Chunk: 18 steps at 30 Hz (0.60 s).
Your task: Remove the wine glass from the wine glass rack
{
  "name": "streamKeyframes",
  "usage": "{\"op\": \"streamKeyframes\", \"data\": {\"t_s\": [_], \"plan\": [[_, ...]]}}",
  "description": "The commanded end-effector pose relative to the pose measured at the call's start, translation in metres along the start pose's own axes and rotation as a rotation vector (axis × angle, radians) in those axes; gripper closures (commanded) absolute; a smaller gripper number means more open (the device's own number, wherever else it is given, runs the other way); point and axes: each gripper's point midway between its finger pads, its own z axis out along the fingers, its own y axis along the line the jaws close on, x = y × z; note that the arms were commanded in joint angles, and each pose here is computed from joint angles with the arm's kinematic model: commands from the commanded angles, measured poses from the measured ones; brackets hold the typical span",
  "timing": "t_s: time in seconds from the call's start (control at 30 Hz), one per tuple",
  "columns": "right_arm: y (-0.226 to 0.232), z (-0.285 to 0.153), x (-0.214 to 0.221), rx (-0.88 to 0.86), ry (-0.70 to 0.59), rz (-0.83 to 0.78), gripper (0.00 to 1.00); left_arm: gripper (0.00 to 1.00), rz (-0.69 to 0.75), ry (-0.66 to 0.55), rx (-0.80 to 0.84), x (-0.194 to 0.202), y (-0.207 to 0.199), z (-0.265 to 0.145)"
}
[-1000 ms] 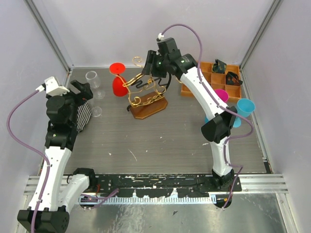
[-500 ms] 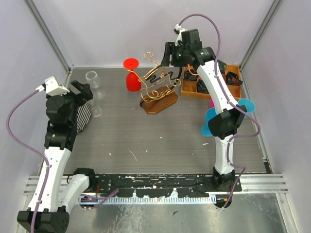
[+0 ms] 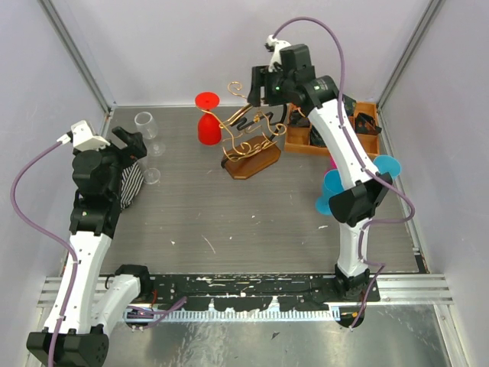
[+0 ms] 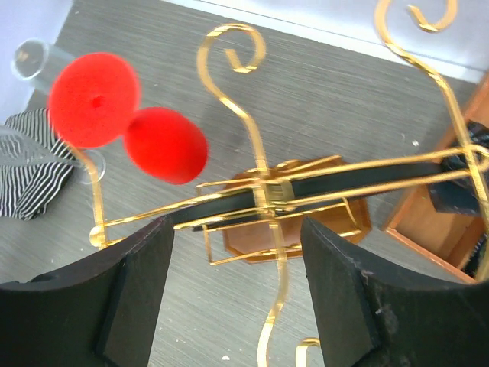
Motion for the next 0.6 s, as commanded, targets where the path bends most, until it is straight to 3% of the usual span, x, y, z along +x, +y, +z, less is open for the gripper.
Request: {"op": "streamKeyframes", "data": {"t_s": [0.0, 0.3, 0.57], "plan": [[0.057, -0.035, -0.038, -0.046, -0.157, -0.132, 0.27, 0.02, -0.010, -0.032, 0.033, -0.016, -0.009, -0.007], [0.118, -0.007, -0.014, -0.148, -0.140, -0.258, 0.27, 0.02, -0.005, -0.024, 0.022, -0.011, -0.005, -0.010], [0.136, 0.024, 0.012, -0.203, -0.087, -0.323, 0.26, 0.02, -0.019, -0.014, 0.025, -0.008, -0.006, -0.010]]}}
